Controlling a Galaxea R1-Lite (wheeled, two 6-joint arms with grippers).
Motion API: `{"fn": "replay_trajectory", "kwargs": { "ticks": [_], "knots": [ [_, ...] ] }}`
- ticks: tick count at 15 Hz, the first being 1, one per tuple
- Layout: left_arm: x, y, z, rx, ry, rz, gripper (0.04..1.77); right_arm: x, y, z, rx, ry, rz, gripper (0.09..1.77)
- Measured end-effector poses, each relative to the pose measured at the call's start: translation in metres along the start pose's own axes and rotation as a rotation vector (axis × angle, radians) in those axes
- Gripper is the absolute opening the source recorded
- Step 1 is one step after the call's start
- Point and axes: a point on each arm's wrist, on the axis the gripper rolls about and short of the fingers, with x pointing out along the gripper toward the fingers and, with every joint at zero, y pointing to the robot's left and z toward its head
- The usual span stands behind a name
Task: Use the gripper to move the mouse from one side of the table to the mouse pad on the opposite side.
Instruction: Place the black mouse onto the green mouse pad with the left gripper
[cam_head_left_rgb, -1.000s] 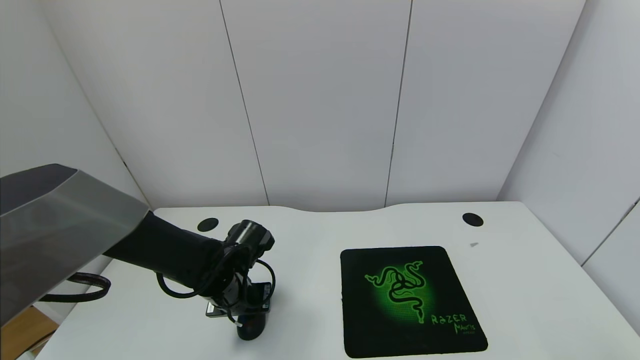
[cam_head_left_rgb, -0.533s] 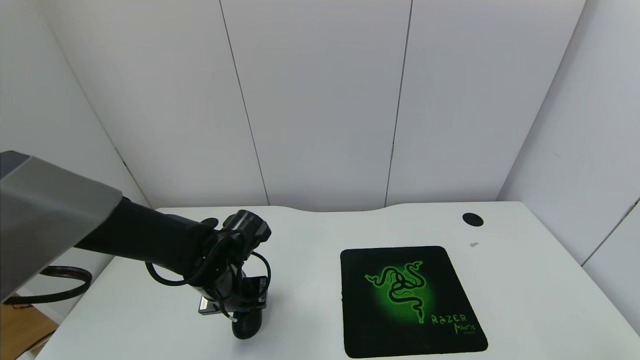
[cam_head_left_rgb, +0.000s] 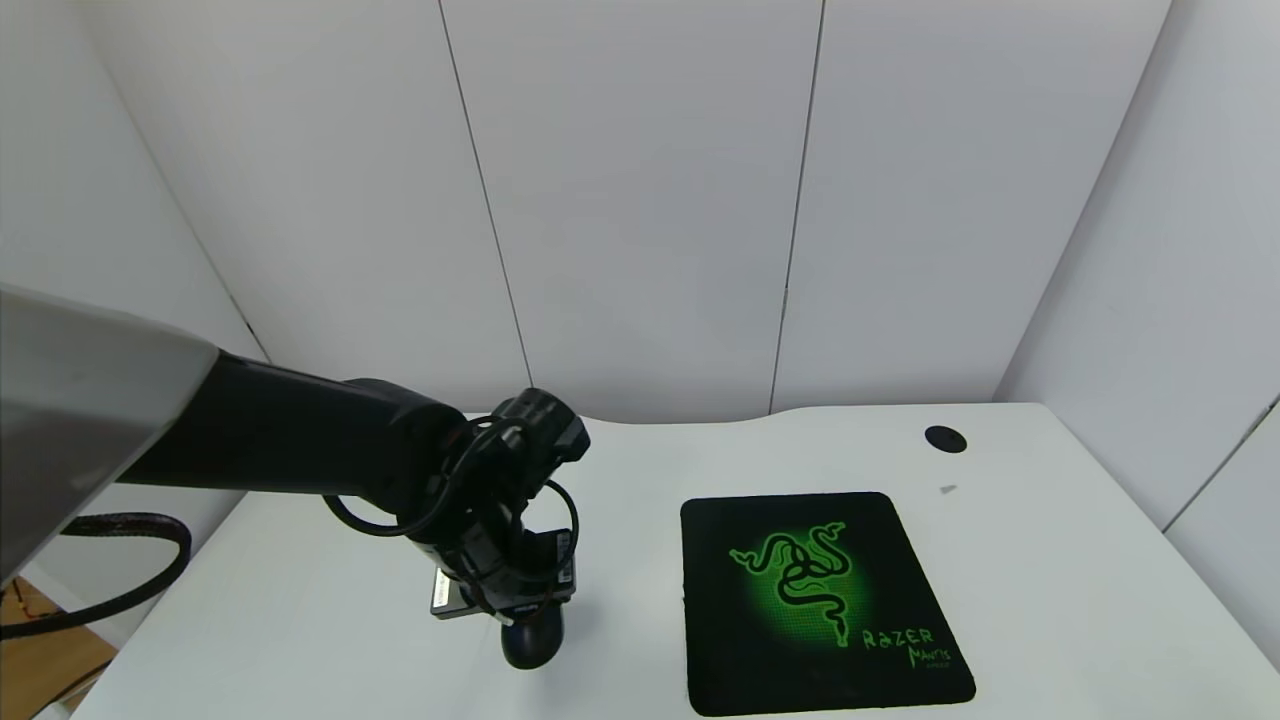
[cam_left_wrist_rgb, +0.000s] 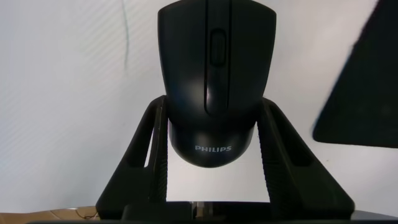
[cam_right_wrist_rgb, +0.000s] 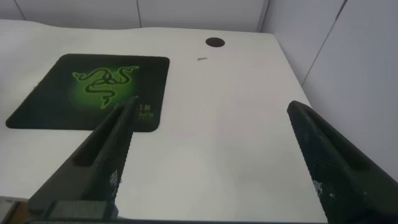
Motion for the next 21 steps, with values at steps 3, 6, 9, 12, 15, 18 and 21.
{"fn": "replay_trajectory", "kwargs": {
  "ticks": [3,6,9,12,15,18,21],
  "knots": [
    [-0.011,-0.026,-0.010,0.017,-0.013,-0.035,0.90,0.000,0.000,0.000,0.000,0.000,0.000,1.71],
    [-0.022,-0.048,-0.017,0.043,-0.007,-0.053,0.90,0.000,0.000,0.000,0.000,0.000,0.000,1.71],
    [-0.030,-0.067,-0.019,0.062,0.010,-0.062,0.90,0.000,0.000,0.000,0.000,0.000,0.000,1.71],
    [-0.033,-0.090,-0.021,0.073,0.019,-0.064,0.89,0.000,0.000,0.000,0.000,0.000,0.000,1.71],
    [-0.029,-0.117,-0.029,0.079,0.012,-0.078,0.89,0.000,0.000,0.000,0.000,0.000,0.000,1.71],
    [-0.022,-0.137,-0.035,0.073,0.003,-0.100,0.89,0.000,0.000,0.000,0.000,0.000,0.000,1.71],
    [-0.019,-0.152,-0.038,0.087,-0.003,-0.109,0.89,0.000,0.000,0.000,0.000,0.000,0.000,1.71]
  ]
}}
